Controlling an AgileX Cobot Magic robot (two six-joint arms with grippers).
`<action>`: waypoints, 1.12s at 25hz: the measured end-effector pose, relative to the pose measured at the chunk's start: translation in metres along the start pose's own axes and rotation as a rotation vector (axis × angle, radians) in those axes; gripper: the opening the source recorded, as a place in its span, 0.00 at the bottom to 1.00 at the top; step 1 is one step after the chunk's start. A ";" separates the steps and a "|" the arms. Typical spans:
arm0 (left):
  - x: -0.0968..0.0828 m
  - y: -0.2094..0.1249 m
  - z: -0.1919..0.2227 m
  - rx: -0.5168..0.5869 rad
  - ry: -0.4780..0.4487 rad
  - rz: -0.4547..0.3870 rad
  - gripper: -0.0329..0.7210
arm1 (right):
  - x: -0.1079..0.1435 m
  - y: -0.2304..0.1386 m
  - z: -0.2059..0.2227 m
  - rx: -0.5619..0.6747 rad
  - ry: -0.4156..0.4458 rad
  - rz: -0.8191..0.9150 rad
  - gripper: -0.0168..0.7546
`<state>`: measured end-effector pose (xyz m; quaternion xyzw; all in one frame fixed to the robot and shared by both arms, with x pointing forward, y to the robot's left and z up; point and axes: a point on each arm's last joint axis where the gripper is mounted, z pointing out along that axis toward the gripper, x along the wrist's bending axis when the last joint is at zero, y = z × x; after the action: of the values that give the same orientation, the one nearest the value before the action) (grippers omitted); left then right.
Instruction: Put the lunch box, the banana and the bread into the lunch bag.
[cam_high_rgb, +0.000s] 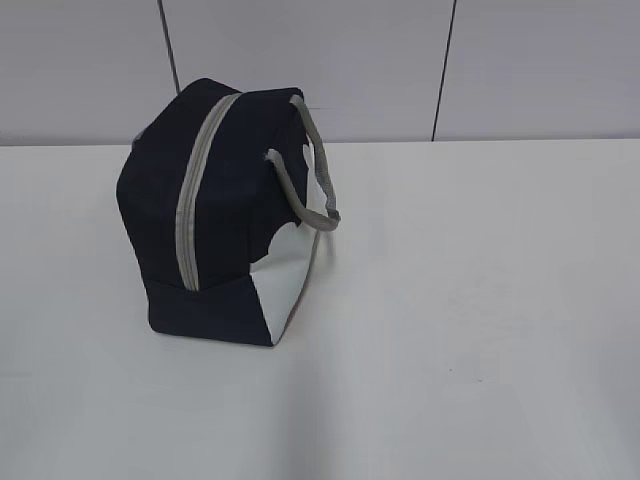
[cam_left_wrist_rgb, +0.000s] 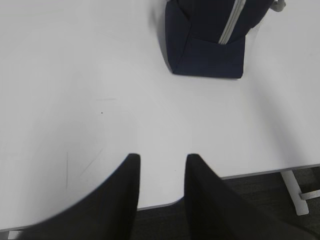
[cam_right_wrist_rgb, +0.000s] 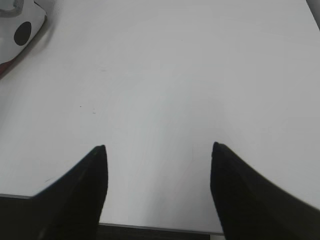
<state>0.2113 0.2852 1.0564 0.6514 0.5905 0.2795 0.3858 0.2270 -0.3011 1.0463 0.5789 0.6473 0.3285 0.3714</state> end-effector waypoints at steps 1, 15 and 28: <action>0.000 0.000 0.000 0.000 0.000 0.000 0.36 | 0.000 0.000 0.000 0.000 0.000 0.000 0.64; 0.000 0.000 0.000 0.000 0.001 0.000 0.36 | 0.000 0.000 0.000 0.000 0.000 0.002 0.64; 0.011 0.007 0.011 -0.104 0.099 0.039 0.36 | 0.000 0.000 0.000 0.000 0.000 0.002 0.64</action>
<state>0.2253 0.2939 1.0552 0.6272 0.5807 0.3490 0.3842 0.2270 -0.3011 1.0463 0.5795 0.6468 0.3289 0.3711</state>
